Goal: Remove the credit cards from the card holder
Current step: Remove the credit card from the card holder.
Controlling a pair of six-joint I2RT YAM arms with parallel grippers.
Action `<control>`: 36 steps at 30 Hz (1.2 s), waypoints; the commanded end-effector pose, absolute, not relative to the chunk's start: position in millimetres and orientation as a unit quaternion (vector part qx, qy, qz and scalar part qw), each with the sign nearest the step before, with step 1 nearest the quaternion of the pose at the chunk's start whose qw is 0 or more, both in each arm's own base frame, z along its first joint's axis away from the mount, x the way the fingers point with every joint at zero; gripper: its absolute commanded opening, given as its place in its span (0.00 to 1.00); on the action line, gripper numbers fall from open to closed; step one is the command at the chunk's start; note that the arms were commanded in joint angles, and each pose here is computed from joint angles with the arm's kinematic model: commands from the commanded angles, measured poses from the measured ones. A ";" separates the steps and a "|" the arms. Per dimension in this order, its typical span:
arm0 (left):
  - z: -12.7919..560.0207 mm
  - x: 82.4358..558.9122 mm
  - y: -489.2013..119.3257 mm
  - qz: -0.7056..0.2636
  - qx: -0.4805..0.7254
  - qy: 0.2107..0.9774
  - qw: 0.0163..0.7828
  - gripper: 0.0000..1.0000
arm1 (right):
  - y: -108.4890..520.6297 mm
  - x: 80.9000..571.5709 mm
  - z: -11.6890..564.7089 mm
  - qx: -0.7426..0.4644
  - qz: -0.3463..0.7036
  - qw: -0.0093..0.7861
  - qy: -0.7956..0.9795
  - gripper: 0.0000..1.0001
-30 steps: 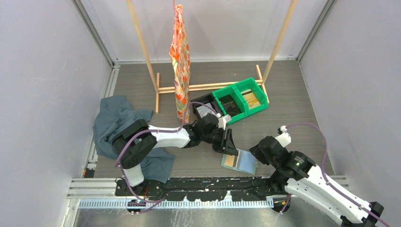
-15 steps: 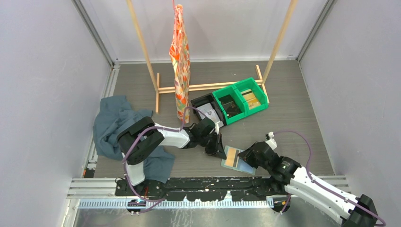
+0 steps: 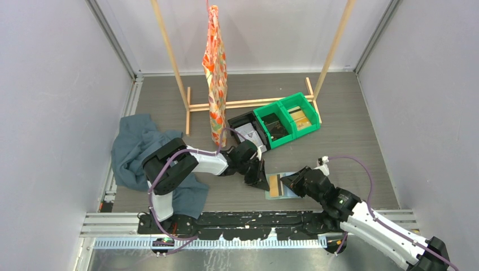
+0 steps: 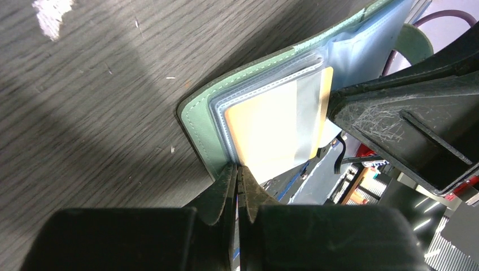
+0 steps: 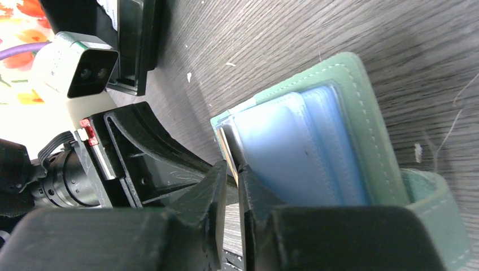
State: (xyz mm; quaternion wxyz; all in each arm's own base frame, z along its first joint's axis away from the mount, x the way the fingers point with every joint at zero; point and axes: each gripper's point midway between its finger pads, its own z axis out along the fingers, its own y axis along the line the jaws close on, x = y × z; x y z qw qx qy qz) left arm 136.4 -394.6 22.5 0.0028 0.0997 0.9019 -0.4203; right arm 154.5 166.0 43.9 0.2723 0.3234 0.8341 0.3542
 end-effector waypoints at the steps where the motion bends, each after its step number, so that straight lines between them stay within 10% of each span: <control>1: -3.2 137.9 -383.7 -0.376 0.101 0.921 0.008 0.04 | 163.3 140.2 18.6 0.320 0.341 0.243 0.850 0.17; 36: 21.1 153.1 -385.6 -0.401 0.095 0.911 0.022 0.04 | 144.1 123.4 29.3 0.270 0.322 0.261 0.869 0.01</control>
